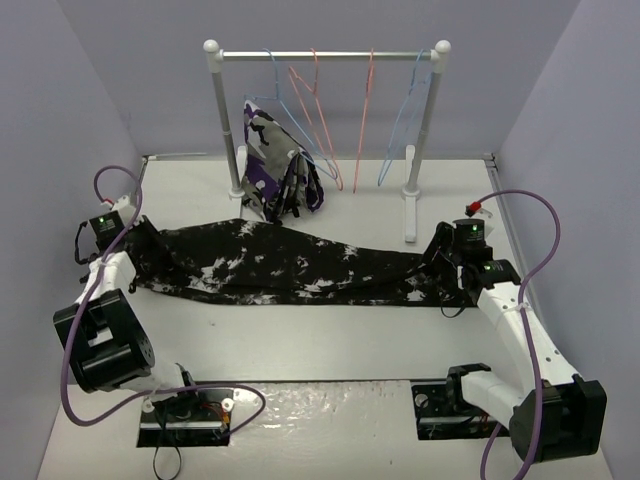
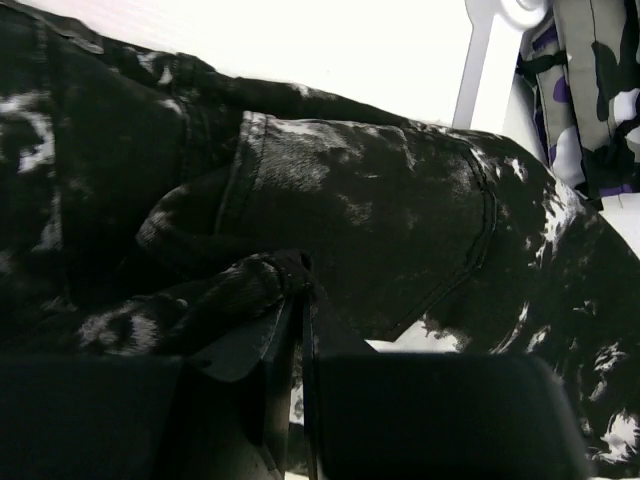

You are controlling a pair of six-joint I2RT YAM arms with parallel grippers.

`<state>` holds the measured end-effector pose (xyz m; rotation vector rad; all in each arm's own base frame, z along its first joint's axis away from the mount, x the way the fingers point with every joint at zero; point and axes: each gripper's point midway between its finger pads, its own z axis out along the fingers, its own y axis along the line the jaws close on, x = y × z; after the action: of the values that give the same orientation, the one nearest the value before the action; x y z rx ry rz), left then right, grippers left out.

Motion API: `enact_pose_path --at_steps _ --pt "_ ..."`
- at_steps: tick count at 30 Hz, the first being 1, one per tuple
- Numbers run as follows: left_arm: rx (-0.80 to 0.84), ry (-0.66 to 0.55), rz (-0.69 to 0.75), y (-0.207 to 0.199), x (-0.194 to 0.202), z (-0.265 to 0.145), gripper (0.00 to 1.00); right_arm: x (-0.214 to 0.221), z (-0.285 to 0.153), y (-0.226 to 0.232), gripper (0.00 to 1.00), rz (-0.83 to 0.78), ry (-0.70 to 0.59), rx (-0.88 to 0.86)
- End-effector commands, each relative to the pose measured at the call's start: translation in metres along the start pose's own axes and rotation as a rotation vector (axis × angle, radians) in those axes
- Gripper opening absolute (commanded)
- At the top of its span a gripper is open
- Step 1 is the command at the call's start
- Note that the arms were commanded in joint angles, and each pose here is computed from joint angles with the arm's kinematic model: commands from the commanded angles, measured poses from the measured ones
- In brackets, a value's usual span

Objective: Place the trousers on the hanger
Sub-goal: Fold the trousers at the center of the board.

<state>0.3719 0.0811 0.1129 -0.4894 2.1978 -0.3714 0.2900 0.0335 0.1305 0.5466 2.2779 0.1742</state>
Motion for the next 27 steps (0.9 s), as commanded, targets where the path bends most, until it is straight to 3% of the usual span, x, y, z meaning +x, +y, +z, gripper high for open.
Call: enact_pose_path --at_steps 1,6,8,9,12,14,20,27 --pt "-0.211 -0.115 0.035 0.026 -0.033 -0.037 0.00 -0.007 -0.003 0.003 0.57 -0.010 -0.030 -0.021" --pt "-0.360 -0.113 -0.023 0.054 -0.015 -0.052 0.00 -0.007 -0.004 0.002 0.57 -0.009 -0.030 -0.018" --pt "-0.418 -0.094 -0.080 0.064 -0.004 -0.056 0.07 -0.006 -0.003 0.001 0.57 -0.009 -0.028 -0.016" --pt "-0.457 -0.077 -0.137 0.069 0.005 -0.060 0.12 -0.005 -0.003 0.001 0.57 -0.009 -0.027 -0.013" --pt "-0.478 -0.077 -0.216 0.069 0.007 -0.066 0.52 -0.005 -0.004 0.000 0.57 -0.009 -0.026 -0.014" --pt "-0.453 -0.094 -0.252 0.061 0.001 -0.067 0.69 -0.005 -0.004 0.001 0.57 -0.010 -0.026 -0.018" --pt "-0.507 -0.123 -0.370 0.061 -0.016 -0.074 0.82 -0.006 -0.007 0.003 0.57 -0.013 -0.022 -0.025" --pt "-0.553 -0.092 -0.494 0.072 -0.006 -0.058 0.84 -0.006 -0.010 0.003 0.57 -0.023 -0.008 -0.018"
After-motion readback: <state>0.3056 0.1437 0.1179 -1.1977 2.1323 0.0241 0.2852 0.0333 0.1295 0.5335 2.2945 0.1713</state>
